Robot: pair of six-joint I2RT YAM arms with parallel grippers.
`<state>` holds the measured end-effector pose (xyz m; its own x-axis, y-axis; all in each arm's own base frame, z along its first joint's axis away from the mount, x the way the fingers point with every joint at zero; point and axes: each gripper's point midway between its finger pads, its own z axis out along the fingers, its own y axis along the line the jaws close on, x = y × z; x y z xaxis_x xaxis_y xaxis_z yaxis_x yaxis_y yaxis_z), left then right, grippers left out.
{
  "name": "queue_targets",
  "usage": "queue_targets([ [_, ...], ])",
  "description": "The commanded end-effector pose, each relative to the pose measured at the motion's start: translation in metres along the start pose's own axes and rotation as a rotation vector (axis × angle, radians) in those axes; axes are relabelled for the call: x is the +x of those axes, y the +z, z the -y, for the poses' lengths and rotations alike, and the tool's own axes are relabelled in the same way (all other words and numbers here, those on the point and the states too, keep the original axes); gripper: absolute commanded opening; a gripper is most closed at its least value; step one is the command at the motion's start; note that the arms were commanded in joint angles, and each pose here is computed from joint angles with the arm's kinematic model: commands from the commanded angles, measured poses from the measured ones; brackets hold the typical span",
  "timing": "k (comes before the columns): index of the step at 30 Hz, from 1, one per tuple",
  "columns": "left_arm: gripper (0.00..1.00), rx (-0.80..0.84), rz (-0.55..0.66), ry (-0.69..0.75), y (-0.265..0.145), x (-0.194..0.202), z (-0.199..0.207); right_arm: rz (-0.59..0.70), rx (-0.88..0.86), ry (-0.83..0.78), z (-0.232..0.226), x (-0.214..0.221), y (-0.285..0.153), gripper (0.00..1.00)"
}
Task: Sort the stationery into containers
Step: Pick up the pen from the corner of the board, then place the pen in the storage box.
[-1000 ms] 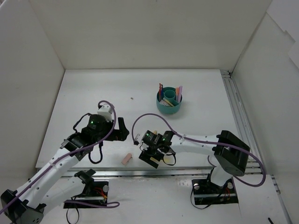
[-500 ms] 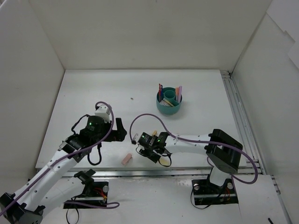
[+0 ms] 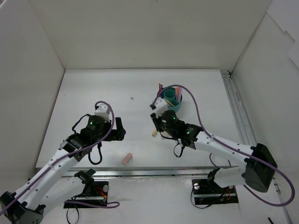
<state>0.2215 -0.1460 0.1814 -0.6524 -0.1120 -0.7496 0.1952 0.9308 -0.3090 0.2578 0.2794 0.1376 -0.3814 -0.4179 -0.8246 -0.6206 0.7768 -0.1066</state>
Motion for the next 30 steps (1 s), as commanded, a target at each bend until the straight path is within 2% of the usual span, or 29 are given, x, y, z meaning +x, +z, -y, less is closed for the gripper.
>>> queue_targets([
  [1, 1.0, 0.01, 0.082, 0.014, -0.004, -0.032, 0.009, 0.403, 0.139, 0.151, 0.054, -0.095, -0.014, 0.0],
  [3, 1.0, 0.012, 0.088, 0.027, -0.004, -0.039, 0.011, 0.484, 0.212, 0.215, 0.09, -0.121, -0.018, 0.0],
  [7, 1.0, 0.007, 0.093, 0.034, -0.002, -0.049, 0.013, 0.526, 0.259, 0.285, 0.135, -0.138, -0.008, 0.0],
  [9, 1.0, 0.009, 0.092, 0.038, 0.0, -0.052, 0.015, 0.596, 0.28, 0.313, 0.16, -0.147, -0.012, 0.0],
  [11, 1.0, 0.019, 0.092, 0.04, 0.003, -0.054, 0.018, 0.663, 0.328, 0.329, 0.19, -0.153, -0.019, 0.0],
  [17, 1.0, 0.052, 0.075, 0.042, 0.015, -0.061, 0.023, 0.744, 0.322, 0.275, 0.238, -0.16, -0.027, 0.02],
  [22, 1.0, 0.055, 0.073, 0.035, 0.021, -0.068, 0.022, 0.726, 0.17, 0.243, 0.24, -0.149, -0.003, 0.02],
  [26, 1.0, 0.064, 0.068, 0.037, 0.027, -0.072, 0.024, 0.725, 0.06, 0.139, 0.237, -0.143, 0.015, 0.04],
  [30, 1.0, 0.062, 0.06, 0.039, 0.029, -0.072, 0.024, 0.733, -0.039, 0.142, 0.241, -0.13, 0.033, 0.04],
])
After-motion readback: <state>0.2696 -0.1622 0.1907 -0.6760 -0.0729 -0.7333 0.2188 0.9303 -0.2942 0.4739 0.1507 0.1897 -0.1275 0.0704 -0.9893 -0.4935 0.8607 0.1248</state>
